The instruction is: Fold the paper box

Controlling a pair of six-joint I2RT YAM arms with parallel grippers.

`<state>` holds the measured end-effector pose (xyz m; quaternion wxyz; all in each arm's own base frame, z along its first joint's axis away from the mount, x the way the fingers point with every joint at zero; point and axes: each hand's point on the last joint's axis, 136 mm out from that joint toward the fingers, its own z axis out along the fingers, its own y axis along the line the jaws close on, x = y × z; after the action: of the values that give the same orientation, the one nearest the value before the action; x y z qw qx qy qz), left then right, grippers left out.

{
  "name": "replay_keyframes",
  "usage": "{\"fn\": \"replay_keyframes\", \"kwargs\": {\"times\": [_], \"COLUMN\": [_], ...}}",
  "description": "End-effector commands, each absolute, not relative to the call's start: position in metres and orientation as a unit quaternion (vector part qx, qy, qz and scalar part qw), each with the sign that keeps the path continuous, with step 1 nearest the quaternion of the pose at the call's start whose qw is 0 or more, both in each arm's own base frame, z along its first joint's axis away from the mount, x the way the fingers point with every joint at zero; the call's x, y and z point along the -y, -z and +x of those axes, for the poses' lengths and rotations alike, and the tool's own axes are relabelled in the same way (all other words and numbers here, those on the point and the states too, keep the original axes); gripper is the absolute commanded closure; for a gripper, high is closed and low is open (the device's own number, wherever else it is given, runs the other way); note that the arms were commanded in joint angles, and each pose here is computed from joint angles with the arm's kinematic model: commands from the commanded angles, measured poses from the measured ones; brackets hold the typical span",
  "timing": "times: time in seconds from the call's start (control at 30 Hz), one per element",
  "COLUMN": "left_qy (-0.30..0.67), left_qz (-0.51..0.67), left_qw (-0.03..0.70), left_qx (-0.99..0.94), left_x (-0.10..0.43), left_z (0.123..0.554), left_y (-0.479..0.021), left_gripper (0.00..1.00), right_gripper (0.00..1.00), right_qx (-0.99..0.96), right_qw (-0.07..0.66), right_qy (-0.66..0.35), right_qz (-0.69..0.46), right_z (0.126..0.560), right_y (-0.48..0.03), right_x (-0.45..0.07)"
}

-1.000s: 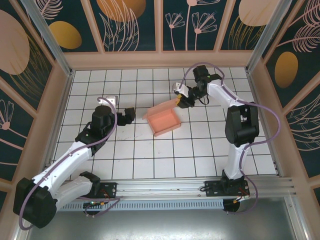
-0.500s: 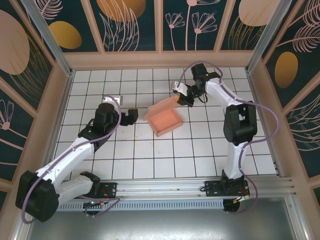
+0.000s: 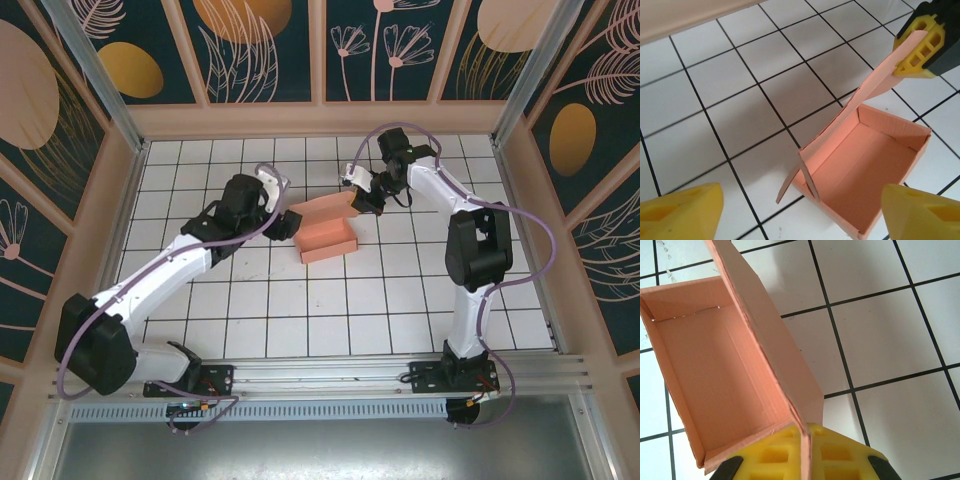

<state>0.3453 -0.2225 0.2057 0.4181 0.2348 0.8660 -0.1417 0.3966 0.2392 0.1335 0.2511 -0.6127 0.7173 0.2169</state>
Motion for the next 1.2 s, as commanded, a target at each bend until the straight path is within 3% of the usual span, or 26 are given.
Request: {"fn": "replay_keyframes", "kwargs": {"times": [0.0, 0.23, 0.4, 0.63, 0.87, 1.03, 1.17], "left_qy": [0.123, 0.082, 0.099, 0.089, 0.080, 0.079, 0.085], "left_qz": [0.279, 0.323, 0.342, 0.346, 0.344, 0.340, 0.338], "left_qw": [0.369, 0.313, 0.285, 0.259, 0.238, 0.244, 0.254], "left_qx": [-0.878, -0.889, -0.890, -0.897, -0.905, -0.905, -0.902], "left_x": [0.226, 0.225, 0.238, 0.235, 0.229, 0.230, 0.233], "left_z": [0.343, 0.349, 0.353, 0.350, 0.345, 0.348, 0.350], "left_y": [-0.194, -0.162, -0.152, -0.134, -0.120, -0.121, -0.124], "left_gripper": [0.24, 0.28, 0.38, 0.63, 0.66, 0.90, 1.00], "right_gripper": [1.00, 1.00, 1.00, 1.00, 1.00, 1.00, 1.00], "right_qx": [-0.721, -0.716, -0.718, -0.718, -0.720, -0.720, -0.721], "right_qw": [0.250, 0.260, 0.264, 0.268, 0.269, 0.271, 0.272], "right_qy": [-0.206, -0.209, -0.207, -0.208, -0.211, -0.214, -0.213], "right_qz": [-0.612, -0.613, -0.610, -0.607, -0.604, -0.603, -0.600], "right_z": [0.388, 0.387, 0.391, 0.393, 0.396, 0.397, 0.396], "right_y": [-0.148, -0.155, -0.159, -0.162, -0.161, -0.162, -0.164], "right_x": [-0.236, -0.235, -0.234, -0.233, -0.233, -0.234, -0.233]}}
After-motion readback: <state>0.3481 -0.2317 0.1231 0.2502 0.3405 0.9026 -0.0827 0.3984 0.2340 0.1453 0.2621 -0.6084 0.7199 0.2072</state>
